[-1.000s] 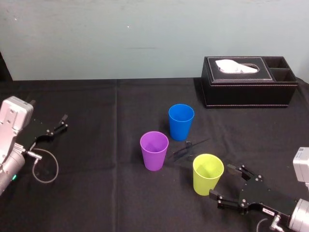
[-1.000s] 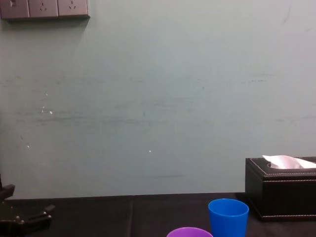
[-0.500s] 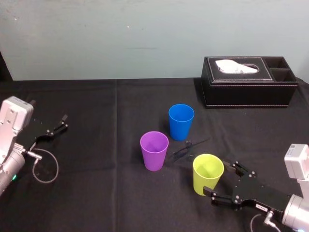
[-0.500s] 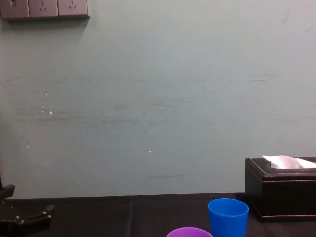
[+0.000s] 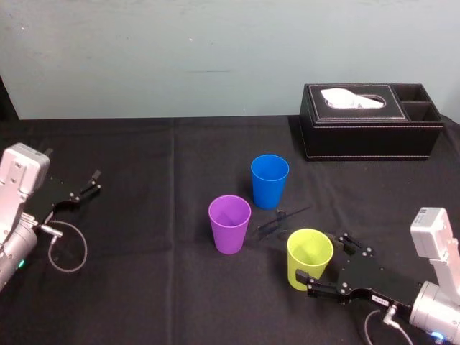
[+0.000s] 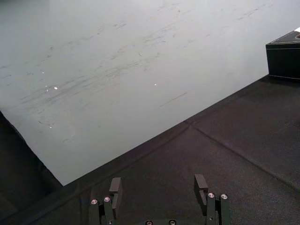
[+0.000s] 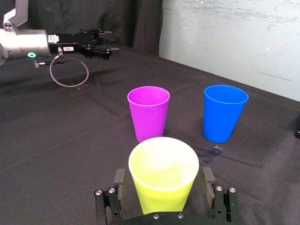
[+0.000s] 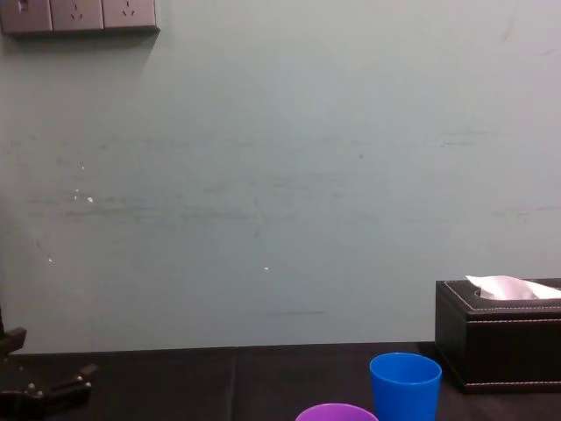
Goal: Stack the three plastic cups sequentially using one hand.
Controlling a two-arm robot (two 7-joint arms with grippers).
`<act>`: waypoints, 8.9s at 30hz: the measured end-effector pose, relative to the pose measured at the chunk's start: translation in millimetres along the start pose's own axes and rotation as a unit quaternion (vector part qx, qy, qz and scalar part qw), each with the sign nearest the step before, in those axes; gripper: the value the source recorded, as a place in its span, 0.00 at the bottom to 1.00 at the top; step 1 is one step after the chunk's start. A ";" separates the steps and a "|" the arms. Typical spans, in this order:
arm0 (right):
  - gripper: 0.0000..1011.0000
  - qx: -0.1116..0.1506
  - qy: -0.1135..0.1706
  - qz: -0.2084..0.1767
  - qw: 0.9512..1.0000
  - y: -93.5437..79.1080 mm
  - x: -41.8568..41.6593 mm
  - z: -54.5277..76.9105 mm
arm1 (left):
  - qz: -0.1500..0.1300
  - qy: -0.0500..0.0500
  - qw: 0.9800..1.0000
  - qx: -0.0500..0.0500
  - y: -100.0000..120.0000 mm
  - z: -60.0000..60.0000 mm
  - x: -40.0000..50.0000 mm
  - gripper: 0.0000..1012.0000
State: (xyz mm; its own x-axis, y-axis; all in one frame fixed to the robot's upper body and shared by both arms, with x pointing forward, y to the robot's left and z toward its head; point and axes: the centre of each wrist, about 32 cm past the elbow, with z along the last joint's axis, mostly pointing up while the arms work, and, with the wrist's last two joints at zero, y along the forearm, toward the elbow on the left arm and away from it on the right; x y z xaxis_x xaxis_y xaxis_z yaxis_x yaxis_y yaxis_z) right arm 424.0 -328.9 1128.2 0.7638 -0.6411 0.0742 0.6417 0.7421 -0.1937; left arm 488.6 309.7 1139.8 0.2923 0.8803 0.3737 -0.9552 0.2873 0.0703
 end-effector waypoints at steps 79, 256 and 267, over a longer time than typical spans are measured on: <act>0.73 0.031 -0.058 -0.065 0.996 26.6 22.0 92.3 | 0.000 0.000 1.000 0.000 0.0 0.0 0.0 1.00; 0.99 0.018 -0.015 0.008 1.000 45.5 8.6 53.7 | 0.000 0.000 1.000 0.000 0.0 0.0 0.0 1.00; 0.99 0.004 -0.016 0.019 1.000 50.5 3.3 43.3 | 0.000 0.000 1.000 0.000 0.0 0.0 0.0 1.00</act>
State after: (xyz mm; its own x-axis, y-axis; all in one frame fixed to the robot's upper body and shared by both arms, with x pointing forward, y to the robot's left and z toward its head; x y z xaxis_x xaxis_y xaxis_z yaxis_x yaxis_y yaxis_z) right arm 462.0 -285.2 1161.0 0.7888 -0.6068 0.0978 0.6133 0.7667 -0.1899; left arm 488.6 309.7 1139.8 0.2923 0.8803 0.3737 -0.9553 0.2873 0.0702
